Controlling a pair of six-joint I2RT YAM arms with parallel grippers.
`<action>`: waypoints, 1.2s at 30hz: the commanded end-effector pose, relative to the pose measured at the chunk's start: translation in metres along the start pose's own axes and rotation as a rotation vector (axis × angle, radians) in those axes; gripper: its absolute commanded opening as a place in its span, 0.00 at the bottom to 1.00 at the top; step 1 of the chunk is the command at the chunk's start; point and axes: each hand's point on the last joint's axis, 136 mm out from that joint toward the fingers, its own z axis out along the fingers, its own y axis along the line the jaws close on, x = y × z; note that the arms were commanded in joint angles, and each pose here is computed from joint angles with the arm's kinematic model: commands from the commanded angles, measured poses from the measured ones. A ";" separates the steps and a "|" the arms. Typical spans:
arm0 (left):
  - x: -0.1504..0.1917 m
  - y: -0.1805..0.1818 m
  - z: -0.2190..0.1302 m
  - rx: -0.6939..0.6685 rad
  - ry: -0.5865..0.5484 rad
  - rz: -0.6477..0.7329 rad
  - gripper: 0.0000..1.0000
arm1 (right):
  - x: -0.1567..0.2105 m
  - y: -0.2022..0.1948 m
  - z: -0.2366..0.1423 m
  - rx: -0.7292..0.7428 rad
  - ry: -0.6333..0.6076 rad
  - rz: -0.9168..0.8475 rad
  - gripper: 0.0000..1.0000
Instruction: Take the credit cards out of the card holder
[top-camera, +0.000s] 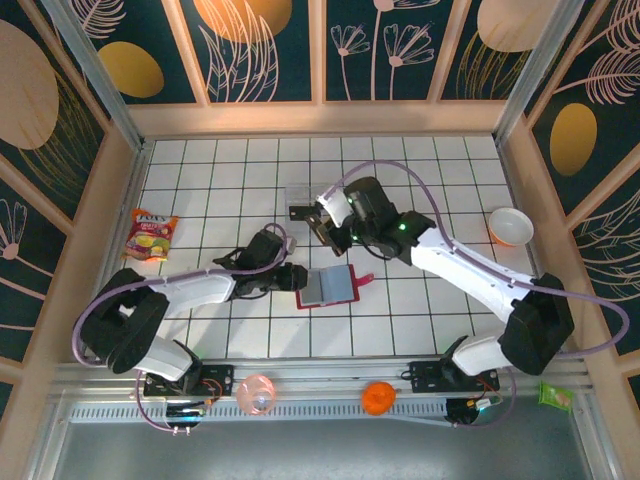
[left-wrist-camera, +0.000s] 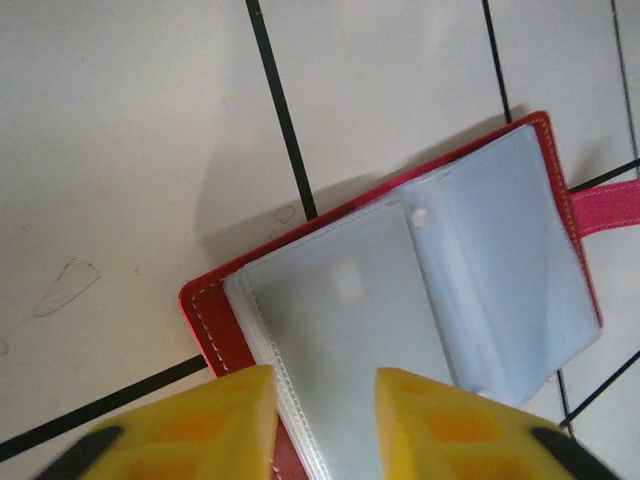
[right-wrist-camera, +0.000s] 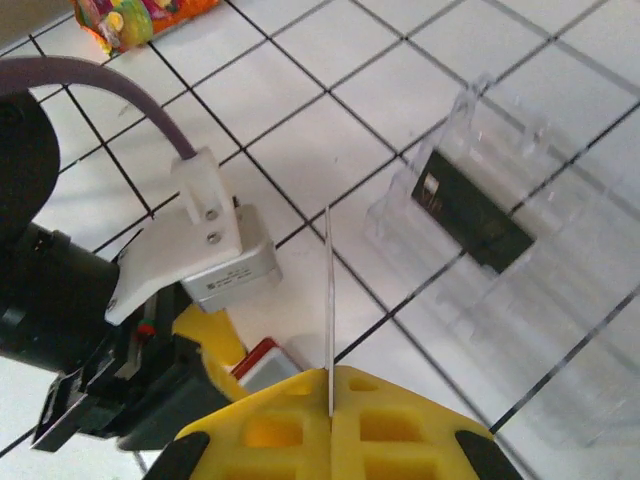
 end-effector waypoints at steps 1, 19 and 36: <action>-0.015 -0.009 -0.020 0.025 -0.036 -0.017 0.48 | -0.017 -0.006 -0.004 -0.015 0.024 -0.229 0.00; -0.025 0.036 -0.060 0.036 -0.114 -0.251 0.56 | -0.030 -0.062 0.079 -0.036 0.344 -0.627 0.00; -0.018 0.051 -0.051 0.025 -0.090 -0.276 0.57 | -0.004 -0.056 0.135 0.047 0.365 -0.792 0.00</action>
